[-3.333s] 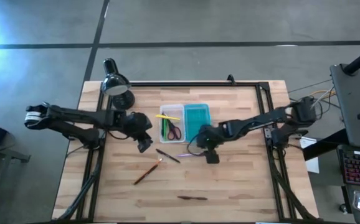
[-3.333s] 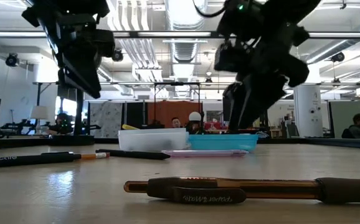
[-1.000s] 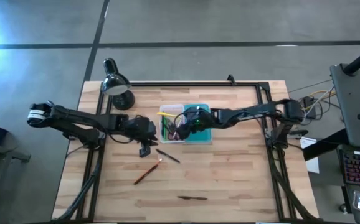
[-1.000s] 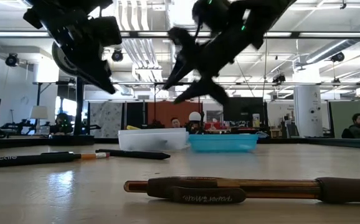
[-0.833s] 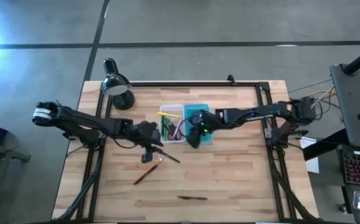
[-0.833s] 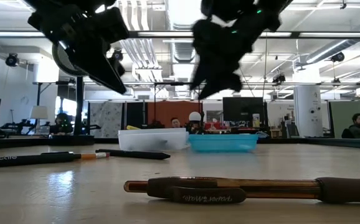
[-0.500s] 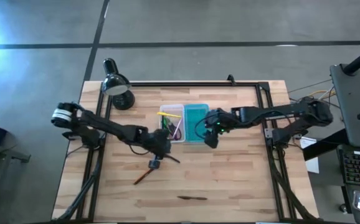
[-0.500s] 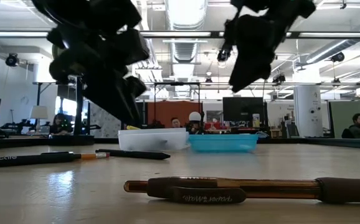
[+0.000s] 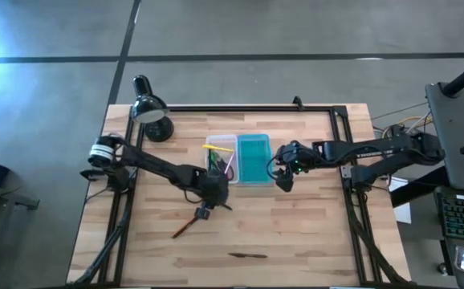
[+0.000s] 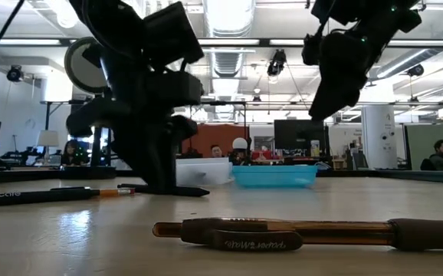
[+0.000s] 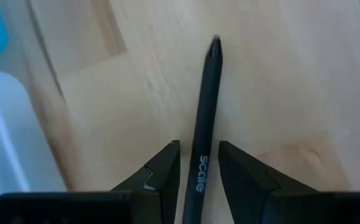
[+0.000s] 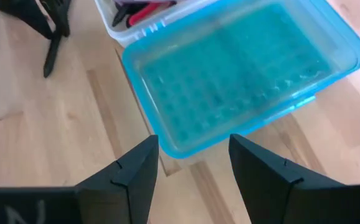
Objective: Pick & place school supplies into a supply box
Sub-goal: Put the top black pen into the supply box, then put the black pen into the supply box
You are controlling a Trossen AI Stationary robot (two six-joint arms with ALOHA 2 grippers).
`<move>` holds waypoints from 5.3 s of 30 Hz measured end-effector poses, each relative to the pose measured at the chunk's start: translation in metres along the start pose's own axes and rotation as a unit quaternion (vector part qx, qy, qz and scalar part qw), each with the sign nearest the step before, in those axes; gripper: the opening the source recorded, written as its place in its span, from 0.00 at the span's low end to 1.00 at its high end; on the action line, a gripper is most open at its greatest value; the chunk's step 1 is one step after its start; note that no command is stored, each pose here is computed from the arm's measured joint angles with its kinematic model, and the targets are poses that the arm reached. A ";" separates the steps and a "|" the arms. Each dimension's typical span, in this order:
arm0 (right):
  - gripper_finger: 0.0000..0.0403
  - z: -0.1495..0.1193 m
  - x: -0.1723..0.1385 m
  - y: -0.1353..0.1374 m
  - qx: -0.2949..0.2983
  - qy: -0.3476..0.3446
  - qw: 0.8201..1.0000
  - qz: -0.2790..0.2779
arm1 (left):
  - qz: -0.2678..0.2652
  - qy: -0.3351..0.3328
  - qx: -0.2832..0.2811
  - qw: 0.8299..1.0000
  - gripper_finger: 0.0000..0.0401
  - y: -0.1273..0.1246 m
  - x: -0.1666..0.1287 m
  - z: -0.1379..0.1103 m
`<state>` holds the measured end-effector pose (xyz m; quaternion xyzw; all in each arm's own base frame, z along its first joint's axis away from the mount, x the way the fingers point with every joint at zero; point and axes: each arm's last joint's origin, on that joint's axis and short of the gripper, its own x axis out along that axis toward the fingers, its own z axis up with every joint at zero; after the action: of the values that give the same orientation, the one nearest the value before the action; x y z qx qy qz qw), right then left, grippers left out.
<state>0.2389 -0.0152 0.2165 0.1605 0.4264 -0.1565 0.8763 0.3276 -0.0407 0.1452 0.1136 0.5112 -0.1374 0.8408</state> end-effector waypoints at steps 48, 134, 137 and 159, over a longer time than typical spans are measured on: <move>0.46 -0.011 -0.038 -0.014 0.047 -0.105 0.990 -0.078 | 0.165 -0.066 -0.738 0.652 0.17 0.129 -0.065 -0.017; 0.46 -0.028 0.008 -0.006 -0.004 -0.017 1.000 0.005 | 0.112 0.005 -0.558 0.822 0.24 -0.077 -0.041 -0.006; 0.46 -0.028 0.008 -0.006 -0.003 -0.016 1.000 0.005 | 0.108 0.013 -0.549 0.829 0.24 -0.073 -0.034 -0.005; 0.46 -0.029 0.008 -0.007 -0.002 -0.009 1.000 0.002 | 0.087 0.042 -0.482 0.871 0.24 -0.091 -0.045 0.008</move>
<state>0.2204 -0.0102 0.1919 0.1579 0.4181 -0.1550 0.8811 0.2828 -0.1234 0.1846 -0.2562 0.5371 0.2052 0.7771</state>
